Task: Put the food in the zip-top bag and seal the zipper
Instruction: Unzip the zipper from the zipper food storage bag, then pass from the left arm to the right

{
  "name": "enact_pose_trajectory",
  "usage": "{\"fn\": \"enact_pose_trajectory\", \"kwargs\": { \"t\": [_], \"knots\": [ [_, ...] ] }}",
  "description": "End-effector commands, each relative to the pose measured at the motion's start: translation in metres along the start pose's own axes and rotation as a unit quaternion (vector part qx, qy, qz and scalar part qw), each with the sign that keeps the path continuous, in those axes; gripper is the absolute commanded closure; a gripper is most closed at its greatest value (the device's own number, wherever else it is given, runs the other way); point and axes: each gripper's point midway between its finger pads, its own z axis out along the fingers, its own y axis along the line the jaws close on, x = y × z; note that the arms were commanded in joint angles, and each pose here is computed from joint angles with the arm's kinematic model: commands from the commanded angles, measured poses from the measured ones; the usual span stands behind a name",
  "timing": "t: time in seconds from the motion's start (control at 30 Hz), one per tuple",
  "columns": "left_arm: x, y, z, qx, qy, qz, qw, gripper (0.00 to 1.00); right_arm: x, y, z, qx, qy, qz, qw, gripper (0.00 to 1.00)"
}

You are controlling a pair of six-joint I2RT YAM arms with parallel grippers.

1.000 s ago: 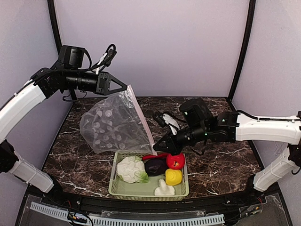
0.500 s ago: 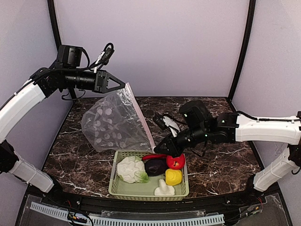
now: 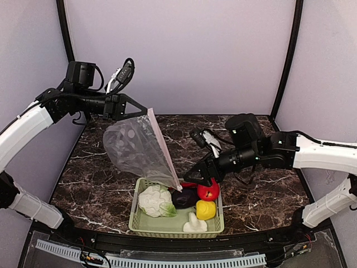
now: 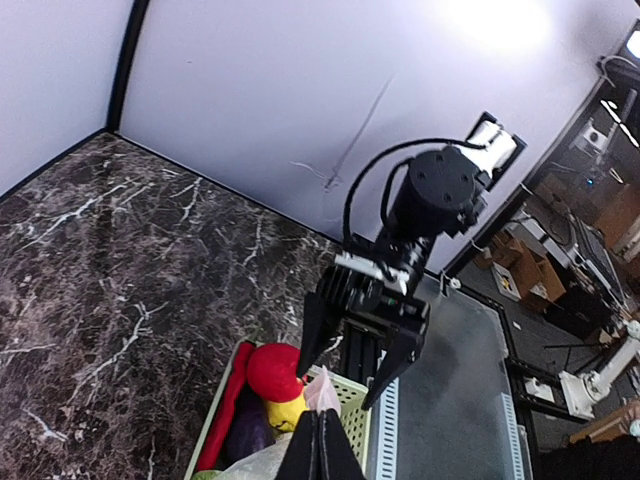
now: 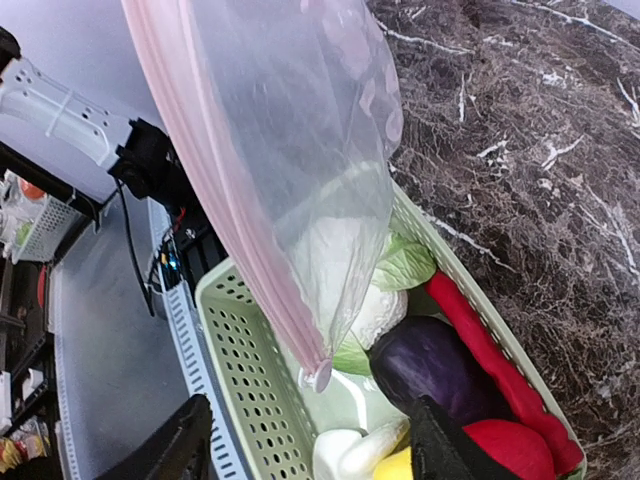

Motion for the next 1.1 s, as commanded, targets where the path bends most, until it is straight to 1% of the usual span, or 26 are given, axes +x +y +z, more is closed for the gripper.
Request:
{"fn": "enact_pose_trajectory", "kwargs": {
  "t": [0.0,0.07,0.1,0.17,0.3,0.4,0.47,0.67,0.87,1.07],
  "knots": [
    [0.017,-0.036,-0.008,0.102,0.012,0.044,0.994,0.99,-0.033,0.022,-0.036,-0.013,-0.08,-0.016,0.997,0.3],
    [0.023,-0.037,-0.008,0.107,0.015,0.042,0.993,0.99,-0.04,0.022,-0.042,0.005,-0.097,-0.025,0.995,0.3],
    [0.026,-0.036,-0.007,0.108,0.017,0.038,0.993,0.99,-0.04,0.025,-0.042,0.012,-0.097,-0.033,0.995,0.32],
    [0.029,-0.038,-0.008,0.115,0.016,0.037,0.993,0.99,-0.04,0.025,-0.038,0.027,-0.096,-0.042,0.994,0.37],
    [0.034,-0.039,-0.008,0.119,0.017,0.035,0.992,0.99,-0.038,0.034,-0.02,0.025,-0.078,-0.051,0.995,0.49],
    [0.038,-0.039,-0.008,0.121,0.02,0.03,0.992,0.99,-0.045,0.039,-0.011,0.019,-0.084,-0.041,0.995,0.52],
    [0.04,-0.038,-0.007,0.123,0.022,0.027,0.992,0.99,-0.052,0.046,-0.007,0.0,-0.095,-0.037,0.995,0.55],
    [0.044,-0.036,-0.006,0.119,0.026,0.022,0.992,0.99,-0.073,0.061,-0.007,-0.031,-0.134,-0.031,0.99,0.59],
    [0.046,-0.033,-0.004,0.119,0.03,0.016,0.992,0.99,-0.081,0.067,0.001,-0.042,-0.129,-0.037,0.99,0.64],
    [0.048,-0.032,-0.004,0.118,0.031,0.015,0.992,0.99,-0.084,0.067,0.01,-0.041,-0.127,-0.034,0.99,0.72]
  ]
}}
